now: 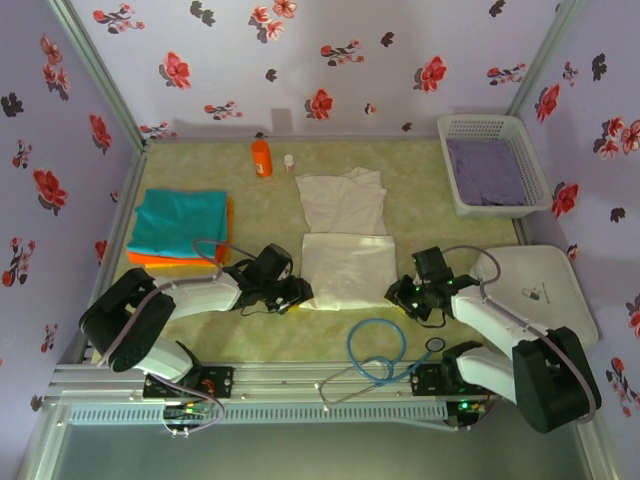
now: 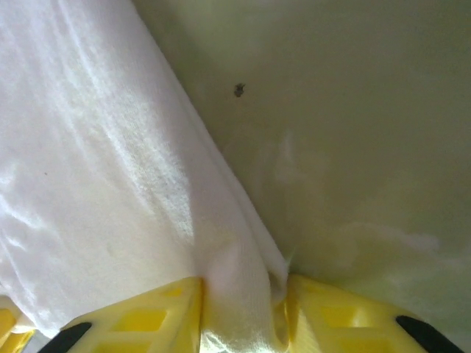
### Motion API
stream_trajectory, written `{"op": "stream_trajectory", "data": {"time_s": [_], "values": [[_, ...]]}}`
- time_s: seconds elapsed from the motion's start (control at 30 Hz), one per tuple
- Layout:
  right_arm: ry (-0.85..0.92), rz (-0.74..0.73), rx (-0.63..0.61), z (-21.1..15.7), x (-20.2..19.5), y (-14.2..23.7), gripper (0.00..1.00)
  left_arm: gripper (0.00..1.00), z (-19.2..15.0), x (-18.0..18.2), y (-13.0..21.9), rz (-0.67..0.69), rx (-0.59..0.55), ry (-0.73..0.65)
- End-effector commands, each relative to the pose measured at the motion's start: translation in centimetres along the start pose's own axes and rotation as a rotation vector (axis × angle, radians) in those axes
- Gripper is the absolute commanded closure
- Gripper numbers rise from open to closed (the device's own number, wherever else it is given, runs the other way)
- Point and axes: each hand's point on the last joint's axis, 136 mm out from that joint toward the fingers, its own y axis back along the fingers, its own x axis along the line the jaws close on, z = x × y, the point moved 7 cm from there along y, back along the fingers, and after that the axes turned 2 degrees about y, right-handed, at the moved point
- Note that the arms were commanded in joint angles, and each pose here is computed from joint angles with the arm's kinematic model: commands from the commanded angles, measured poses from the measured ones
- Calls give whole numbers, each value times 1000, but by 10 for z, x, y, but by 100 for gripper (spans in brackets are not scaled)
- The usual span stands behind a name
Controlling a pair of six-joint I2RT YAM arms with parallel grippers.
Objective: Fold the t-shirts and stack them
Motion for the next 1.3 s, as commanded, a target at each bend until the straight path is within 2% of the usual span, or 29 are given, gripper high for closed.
{"op": "stream_trajectory", "data": {"time_s": [0.0,0.07,0.1,0.17,0.2,0.37,0.53,0.67,0.93,1.27], "values": [[6,-9,-18,2,0,-2,76,67,-8,10,-8,67,55,0],[11,-13,-23,3,1,-3,87,73,-7,9,-10,59,55,-1],[17,-22,-29,4,1,-2,93,83,-6,7,-11,54,54,-5],[33,-41,-23,4,1,0,100,98,-6,5,-8,51,50,-12],[40,-40,-18,4,3,1,100,100,-5,3,-6,46,47,-18],[45,-1,-8,-1,9,13,100,100,-8,1,10,67,30,-31],[39,-22,14,-13,2,27,100,100,-20,5,26,90,21,-28],[23,0,22,-18,5,38,100,100,-25,-1,41,56,0,-28],[35,58,-62,1,48,79,100,100,-9,-39,98,35,-105,-84],[86,109,-148,32,106,122,100,100,19,-72,140,-20,-183,-106]]}}
